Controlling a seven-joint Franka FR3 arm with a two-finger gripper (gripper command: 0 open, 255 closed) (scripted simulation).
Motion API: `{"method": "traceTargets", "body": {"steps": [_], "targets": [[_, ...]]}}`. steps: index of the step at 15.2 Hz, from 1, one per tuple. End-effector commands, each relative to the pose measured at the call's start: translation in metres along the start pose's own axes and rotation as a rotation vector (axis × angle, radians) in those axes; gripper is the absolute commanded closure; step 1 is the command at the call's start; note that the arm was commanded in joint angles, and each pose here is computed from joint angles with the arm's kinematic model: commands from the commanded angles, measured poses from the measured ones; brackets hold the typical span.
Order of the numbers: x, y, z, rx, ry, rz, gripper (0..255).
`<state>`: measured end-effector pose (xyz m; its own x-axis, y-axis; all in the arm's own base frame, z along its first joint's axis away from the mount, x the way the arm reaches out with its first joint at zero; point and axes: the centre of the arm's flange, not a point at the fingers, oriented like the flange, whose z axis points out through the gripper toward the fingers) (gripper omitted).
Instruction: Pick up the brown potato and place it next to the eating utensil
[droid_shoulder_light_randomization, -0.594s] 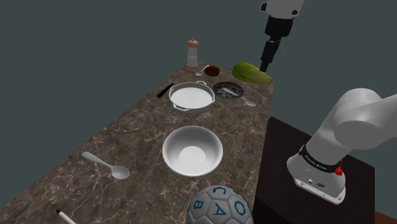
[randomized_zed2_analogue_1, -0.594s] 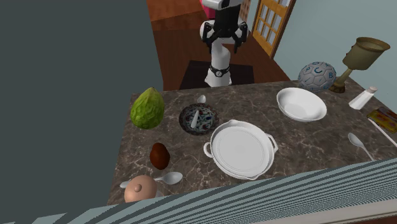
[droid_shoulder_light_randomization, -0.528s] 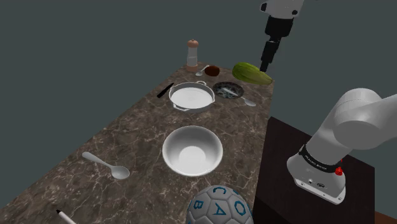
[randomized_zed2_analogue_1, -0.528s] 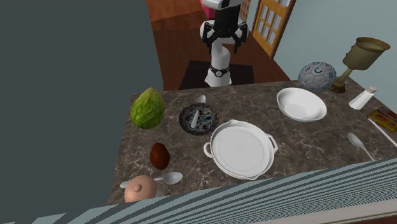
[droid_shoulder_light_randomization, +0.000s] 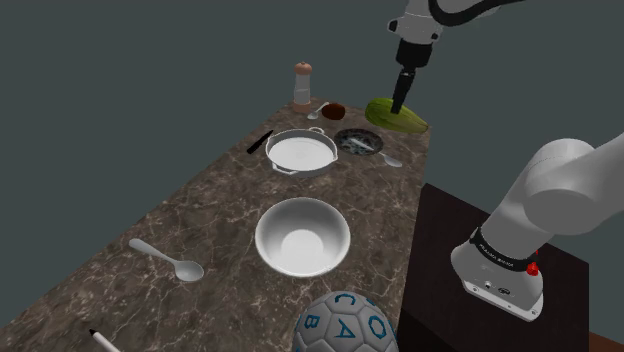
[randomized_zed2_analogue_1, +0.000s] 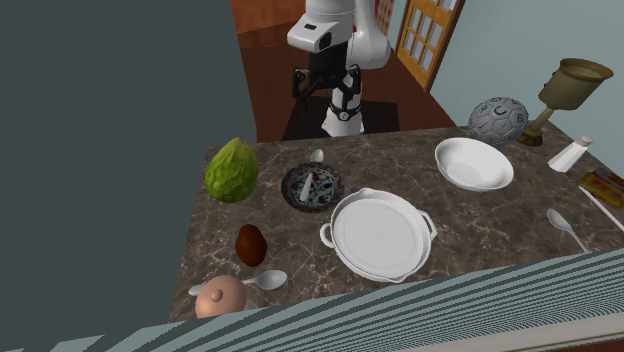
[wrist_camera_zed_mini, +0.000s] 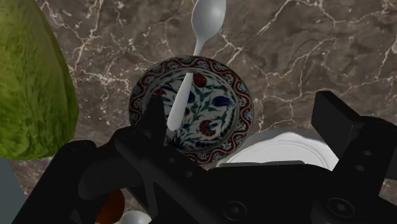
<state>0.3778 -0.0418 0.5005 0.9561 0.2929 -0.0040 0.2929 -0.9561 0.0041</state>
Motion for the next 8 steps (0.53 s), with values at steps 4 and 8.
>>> {"method": "traceTargets", "body": {"steps": [4,8], "targets": [[0.035,0.044,0.028,-0.014,0.026,-0.092,0],[0.066,0.077,0.050,-0.023,0.045,-0.163,0]]}}
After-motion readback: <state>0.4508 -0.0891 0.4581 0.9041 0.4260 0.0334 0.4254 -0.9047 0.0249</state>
